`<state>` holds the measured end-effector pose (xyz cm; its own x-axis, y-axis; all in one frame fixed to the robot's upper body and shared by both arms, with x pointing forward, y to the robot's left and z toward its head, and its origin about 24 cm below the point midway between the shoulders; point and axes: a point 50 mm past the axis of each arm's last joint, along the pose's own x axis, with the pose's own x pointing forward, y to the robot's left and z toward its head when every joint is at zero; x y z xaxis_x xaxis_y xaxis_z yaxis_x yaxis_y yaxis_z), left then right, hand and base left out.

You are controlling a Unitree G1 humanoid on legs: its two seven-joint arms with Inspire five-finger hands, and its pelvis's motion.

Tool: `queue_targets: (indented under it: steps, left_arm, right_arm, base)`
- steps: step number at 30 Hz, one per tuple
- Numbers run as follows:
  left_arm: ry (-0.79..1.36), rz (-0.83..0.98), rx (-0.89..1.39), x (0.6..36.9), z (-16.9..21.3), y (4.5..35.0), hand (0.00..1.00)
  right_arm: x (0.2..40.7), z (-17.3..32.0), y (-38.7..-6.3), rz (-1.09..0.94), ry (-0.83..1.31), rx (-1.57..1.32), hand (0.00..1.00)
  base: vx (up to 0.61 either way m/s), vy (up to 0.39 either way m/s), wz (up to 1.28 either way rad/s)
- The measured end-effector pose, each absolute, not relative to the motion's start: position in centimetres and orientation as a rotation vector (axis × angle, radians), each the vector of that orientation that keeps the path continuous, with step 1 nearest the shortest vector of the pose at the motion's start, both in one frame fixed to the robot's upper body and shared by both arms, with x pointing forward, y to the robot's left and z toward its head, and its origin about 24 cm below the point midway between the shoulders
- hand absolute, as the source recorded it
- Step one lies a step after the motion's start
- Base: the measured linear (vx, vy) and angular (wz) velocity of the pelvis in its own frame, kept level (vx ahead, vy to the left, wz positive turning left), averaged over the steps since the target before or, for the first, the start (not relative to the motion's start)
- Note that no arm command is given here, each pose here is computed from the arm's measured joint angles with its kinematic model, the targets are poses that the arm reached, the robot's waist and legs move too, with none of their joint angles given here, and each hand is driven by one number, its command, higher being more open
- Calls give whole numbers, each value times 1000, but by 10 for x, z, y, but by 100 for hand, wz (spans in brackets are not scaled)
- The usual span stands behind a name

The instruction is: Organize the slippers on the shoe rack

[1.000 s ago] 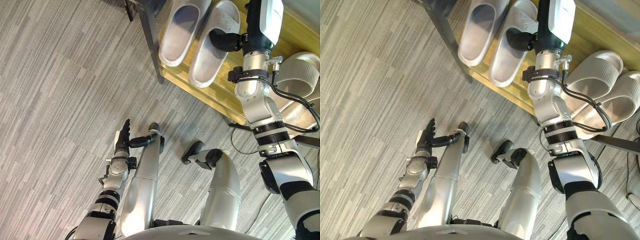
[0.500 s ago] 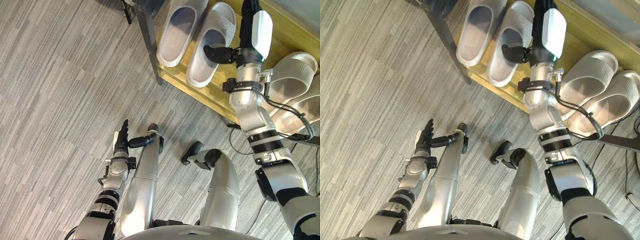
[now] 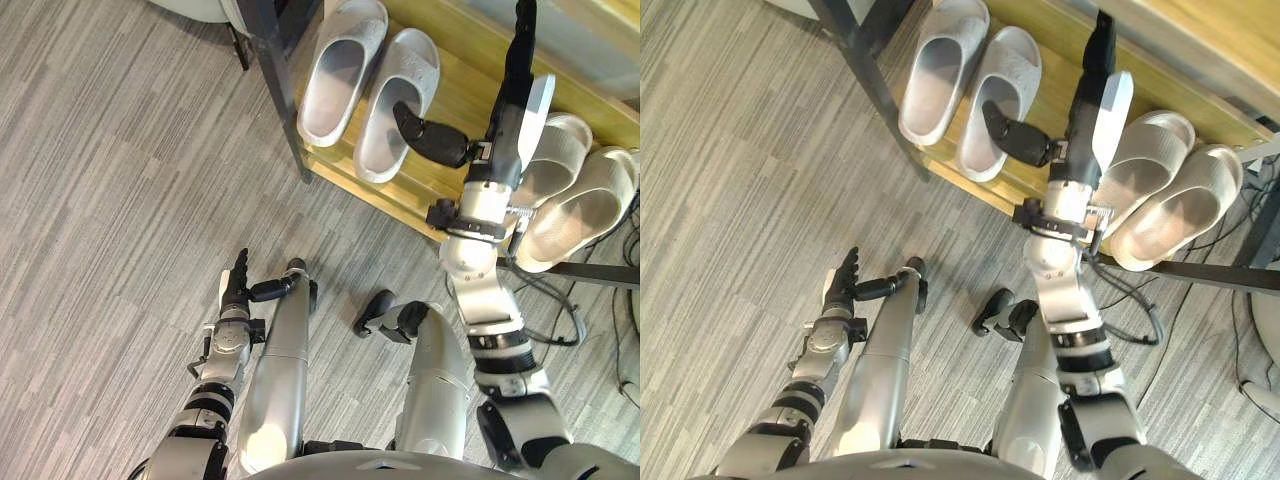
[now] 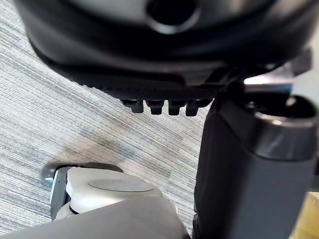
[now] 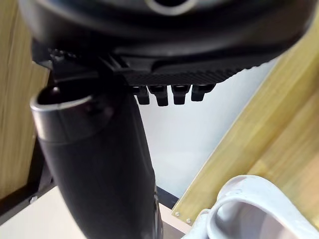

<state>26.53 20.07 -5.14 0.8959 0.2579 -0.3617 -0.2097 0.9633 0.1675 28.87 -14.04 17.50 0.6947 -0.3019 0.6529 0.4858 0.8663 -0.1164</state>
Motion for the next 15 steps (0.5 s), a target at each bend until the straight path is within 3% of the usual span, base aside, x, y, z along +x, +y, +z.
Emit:
queue_targets:
  steps: [11, 15]
  left_arm:
    - [425, 291, 115, 256, -58, 208, 100]
    - [428, 296, 113, 255, -59, 208, 100]
  right_arm:
    - [285, 89, -118, -311, -235, 110, 100]
    - [285, 88, -117, -272, -235, 200, 100]
  base:
    - [-9, 22, -4]
    - [0, 24, 0]
